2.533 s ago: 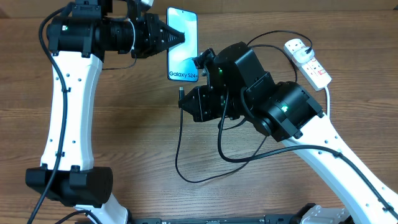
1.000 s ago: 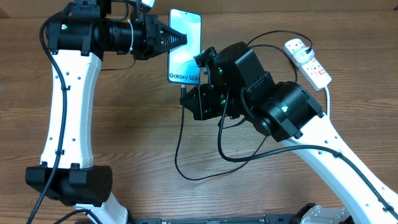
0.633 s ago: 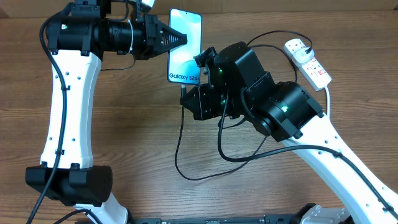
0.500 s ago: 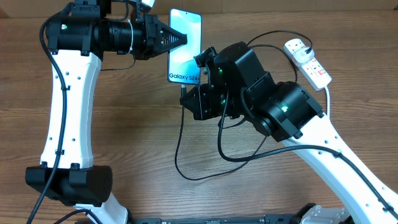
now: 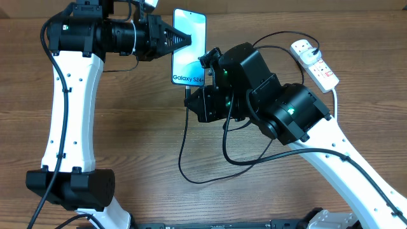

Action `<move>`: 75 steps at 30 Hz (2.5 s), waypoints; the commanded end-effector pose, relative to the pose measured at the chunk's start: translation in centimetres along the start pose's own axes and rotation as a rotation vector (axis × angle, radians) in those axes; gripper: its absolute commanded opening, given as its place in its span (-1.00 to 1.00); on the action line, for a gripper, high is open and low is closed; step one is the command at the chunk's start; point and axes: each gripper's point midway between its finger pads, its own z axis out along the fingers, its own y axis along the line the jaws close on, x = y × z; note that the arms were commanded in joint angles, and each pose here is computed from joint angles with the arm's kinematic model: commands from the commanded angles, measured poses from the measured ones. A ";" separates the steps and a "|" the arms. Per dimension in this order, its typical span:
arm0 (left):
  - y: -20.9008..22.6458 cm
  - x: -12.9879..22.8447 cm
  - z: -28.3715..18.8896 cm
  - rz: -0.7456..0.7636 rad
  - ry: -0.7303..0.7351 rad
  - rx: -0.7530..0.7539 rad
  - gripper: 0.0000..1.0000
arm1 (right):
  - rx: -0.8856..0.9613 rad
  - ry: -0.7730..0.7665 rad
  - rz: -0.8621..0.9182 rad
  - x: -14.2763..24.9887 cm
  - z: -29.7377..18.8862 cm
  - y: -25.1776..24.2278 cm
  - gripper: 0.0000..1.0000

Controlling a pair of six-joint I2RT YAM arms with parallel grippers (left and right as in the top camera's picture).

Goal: Plug charger to phone and switch on socket

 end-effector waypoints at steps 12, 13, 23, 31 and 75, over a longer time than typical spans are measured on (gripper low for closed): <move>-1.1 0.1 -0.3 0.032 0.008 0.054 -0.92 | -0.010 -0.042 0.000 -0.9 -0.5 0.6 -0.93; -1.3 0.2 -0.3 0.032 0.011 0.064 -0.92 | -0.012 -0.048 0.007 -1.0 -0.5 0.7 -0.93; -1.3 0.2 -0.3 0.047 0.013 0.068 -0.92 | -0.021 -0.061 0.017 -1.3 -0.6 0.9 -0.93; -1.3 0.3 -0.3 0.054 0.016 0.067 -0.92 | -0.036 -0.082 0.021 -1.9 -0.6 1.2 -0.92; -0.3 -0.5 -1.4 -0.036 -0.020 0.039 -0.92 | -0.009 -0.096 0.028 -2.1 -0.6 0.8 -0.93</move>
